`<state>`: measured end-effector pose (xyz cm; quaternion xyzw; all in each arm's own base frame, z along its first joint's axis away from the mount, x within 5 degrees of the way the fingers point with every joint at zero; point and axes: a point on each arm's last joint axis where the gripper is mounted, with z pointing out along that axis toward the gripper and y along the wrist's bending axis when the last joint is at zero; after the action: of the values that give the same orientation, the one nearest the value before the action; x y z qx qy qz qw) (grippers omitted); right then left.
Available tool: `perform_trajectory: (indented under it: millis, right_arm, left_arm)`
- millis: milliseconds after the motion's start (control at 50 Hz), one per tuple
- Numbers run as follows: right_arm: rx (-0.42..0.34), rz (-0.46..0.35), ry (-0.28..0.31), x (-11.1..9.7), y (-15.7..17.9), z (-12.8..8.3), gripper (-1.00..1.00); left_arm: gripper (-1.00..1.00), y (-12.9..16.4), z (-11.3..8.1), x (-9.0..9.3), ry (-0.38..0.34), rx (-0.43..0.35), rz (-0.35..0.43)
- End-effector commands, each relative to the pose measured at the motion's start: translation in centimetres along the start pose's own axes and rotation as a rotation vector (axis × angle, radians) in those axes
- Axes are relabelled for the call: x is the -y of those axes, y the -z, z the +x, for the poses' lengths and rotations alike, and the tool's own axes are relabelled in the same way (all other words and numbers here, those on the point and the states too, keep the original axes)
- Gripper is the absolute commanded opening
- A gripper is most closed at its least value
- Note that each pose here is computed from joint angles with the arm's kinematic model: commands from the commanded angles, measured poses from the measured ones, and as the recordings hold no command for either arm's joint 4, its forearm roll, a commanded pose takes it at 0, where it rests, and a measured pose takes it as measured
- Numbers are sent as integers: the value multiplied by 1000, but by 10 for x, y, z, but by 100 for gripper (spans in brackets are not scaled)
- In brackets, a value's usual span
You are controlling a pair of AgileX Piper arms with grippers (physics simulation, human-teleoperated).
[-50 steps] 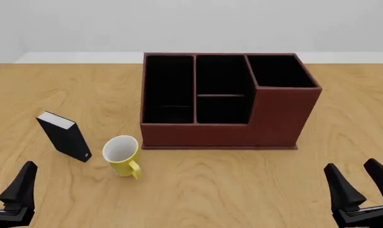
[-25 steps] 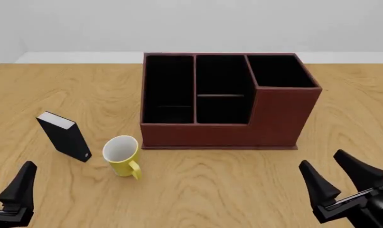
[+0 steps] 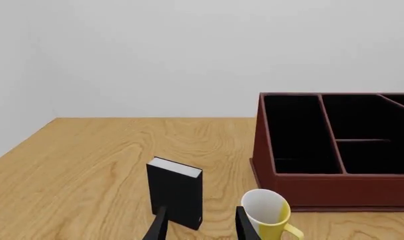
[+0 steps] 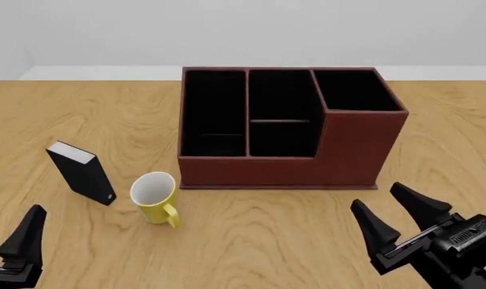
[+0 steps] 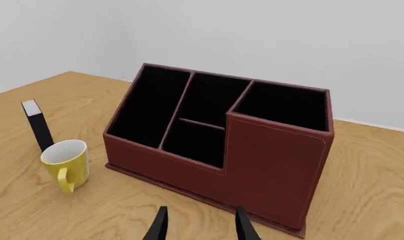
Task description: Pick up the yellow and white mug and place it to the right of the caddy.
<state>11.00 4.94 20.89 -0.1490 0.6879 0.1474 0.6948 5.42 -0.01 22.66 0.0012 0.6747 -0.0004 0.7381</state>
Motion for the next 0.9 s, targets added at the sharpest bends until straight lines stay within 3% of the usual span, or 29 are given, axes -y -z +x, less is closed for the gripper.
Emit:
perform_trajectory:
  millis: [20, 320, 900]
  right_arm:
    - [-9, -60, -5, -8, -12, 5, 100]
    - [-4, -122, -3, -18, -25, 1, 100]
    - [-36, -231, -10, -42, -60, 17, 100]
  left_arm:
    - [100, 0, 0, 0, 0, 0, 0]
    - [100, 0, 0, 0, 0, 0, 1]
    - [100, 0, 1, 0, 0, 0, 1]
